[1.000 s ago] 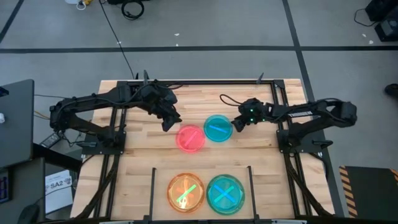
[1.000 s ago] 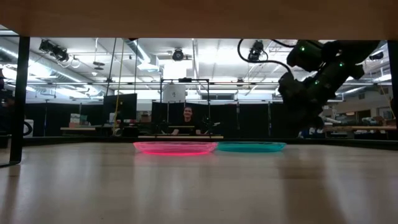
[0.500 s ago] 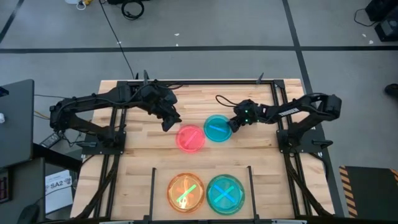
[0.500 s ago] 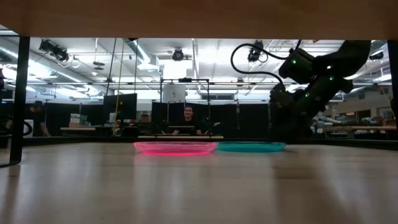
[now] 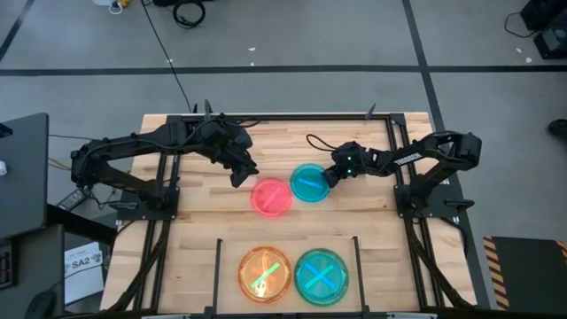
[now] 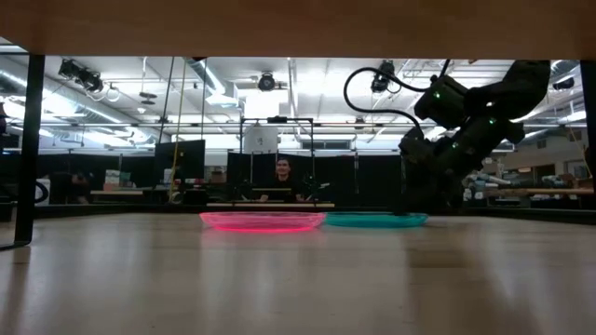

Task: Place and stack plates onto a shelf
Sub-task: Stack the blue plate on top of the blue plate on the shelf

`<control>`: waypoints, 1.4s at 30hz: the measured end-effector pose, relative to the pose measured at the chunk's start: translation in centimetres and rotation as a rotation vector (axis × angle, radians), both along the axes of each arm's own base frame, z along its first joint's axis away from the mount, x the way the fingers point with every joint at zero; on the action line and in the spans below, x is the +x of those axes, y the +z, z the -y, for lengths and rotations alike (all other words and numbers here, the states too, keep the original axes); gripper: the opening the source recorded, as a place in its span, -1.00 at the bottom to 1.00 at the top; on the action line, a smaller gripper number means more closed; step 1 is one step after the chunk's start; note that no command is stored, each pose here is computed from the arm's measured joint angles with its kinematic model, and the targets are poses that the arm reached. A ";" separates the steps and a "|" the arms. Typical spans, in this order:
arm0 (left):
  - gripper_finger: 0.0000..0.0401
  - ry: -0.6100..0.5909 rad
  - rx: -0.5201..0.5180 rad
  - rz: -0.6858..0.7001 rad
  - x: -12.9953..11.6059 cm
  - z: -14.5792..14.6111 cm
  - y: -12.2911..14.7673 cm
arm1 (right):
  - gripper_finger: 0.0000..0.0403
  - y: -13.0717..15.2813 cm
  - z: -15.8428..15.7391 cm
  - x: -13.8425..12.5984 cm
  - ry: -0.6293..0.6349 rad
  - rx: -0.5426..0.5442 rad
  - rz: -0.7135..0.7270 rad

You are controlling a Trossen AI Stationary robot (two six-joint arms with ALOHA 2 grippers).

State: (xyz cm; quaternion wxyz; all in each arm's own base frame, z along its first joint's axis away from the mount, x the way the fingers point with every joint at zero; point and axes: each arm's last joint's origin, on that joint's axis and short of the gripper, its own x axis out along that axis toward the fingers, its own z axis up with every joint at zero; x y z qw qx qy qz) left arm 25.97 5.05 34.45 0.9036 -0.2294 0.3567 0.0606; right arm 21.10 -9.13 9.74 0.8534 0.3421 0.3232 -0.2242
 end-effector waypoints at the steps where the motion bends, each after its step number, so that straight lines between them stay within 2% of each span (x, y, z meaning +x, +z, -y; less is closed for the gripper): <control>1: -0.28 -0.003 0.004 0.000 0.0 0.0 0.0 | -0.52 0.0 0.0 0.0 -0.002 -0.001 -0.002; 9: -0.28 -0.033 0.033 0.002 0.0 0.0 0.0 | -0.82 -0.1 0.0 -0.1 -0.012 -0.012 -0.013; 15: -0.28 -0.075 0.074 -0.010 0.0 0.0 -0.7 | -0.95 -0.1 0.0 -0.1 -0.006 -0.007 -0.011; 21: -0.28 -0.044 0.037 -0.045 -0.4 -0.4 -4.4 | -0.96 0.0 0.0 -0.1 -0.005 -0.009 -0.006; 24: -0.28 -0.054 -0.009 -0.075 -0.6 -0.8 -7.3 | -0.96 0.2 0.1 -0.1 -0.008 -0.011 0.003; 30: -0.28 -0.062 -0.082 0.053 -1.0 -1.7 -11.4 | -0.97 1.3 0.6 -0.8 -0.036 -0.024 0.030; 35: -0.28 -0.015 -0.095 0.109 -1.8 -2.6 -13.7 | -0.97 2.4 1.1 -1.3 -0.063 -0.037 0.068; 42: -0.28 0.021 -0.086 0.146 -2.3 -3.3 -14.8 | -0.97 4.4 1.7 -1.9 -0.081 -0.067 0.161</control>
